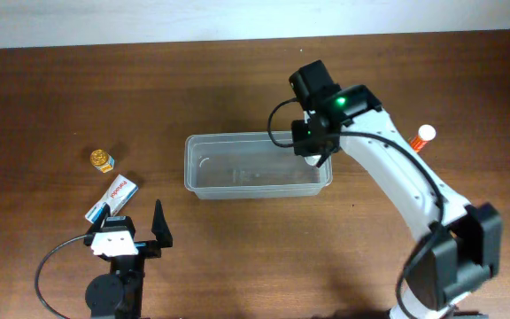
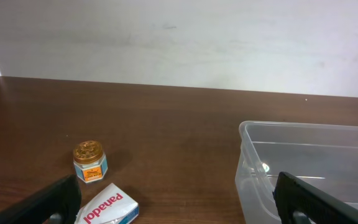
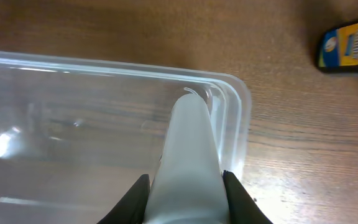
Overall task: Pack container
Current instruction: 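Carry the dropper bottle into the container and release it upright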
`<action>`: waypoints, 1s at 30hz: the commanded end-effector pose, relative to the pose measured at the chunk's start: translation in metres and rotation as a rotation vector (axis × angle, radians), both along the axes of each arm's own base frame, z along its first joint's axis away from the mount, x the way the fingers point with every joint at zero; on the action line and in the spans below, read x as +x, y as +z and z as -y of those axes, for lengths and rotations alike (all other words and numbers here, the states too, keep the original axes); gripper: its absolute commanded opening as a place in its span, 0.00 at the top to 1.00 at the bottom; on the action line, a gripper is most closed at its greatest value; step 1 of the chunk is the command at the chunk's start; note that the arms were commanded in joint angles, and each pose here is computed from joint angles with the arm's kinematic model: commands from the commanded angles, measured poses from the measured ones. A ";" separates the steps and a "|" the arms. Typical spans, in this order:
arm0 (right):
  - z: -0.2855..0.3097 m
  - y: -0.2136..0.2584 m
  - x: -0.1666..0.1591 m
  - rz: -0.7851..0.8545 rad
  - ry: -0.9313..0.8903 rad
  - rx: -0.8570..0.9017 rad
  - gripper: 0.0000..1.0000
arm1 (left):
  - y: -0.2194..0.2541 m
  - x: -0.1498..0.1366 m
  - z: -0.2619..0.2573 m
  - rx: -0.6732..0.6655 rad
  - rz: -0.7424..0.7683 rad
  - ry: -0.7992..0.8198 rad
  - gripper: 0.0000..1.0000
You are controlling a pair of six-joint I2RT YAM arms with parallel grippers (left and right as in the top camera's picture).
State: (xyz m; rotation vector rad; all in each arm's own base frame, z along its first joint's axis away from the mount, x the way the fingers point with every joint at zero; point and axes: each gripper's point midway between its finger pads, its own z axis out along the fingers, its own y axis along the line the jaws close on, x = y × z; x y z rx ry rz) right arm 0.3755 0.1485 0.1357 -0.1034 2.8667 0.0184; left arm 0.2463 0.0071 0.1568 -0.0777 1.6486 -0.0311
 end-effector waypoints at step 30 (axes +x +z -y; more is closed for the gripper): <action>-0.014 -0.051 0.021 -0.060 -0.044 0.020 0.74 | -0.001 -0.001 -0.001 0.020 -0.001 0.005 0.01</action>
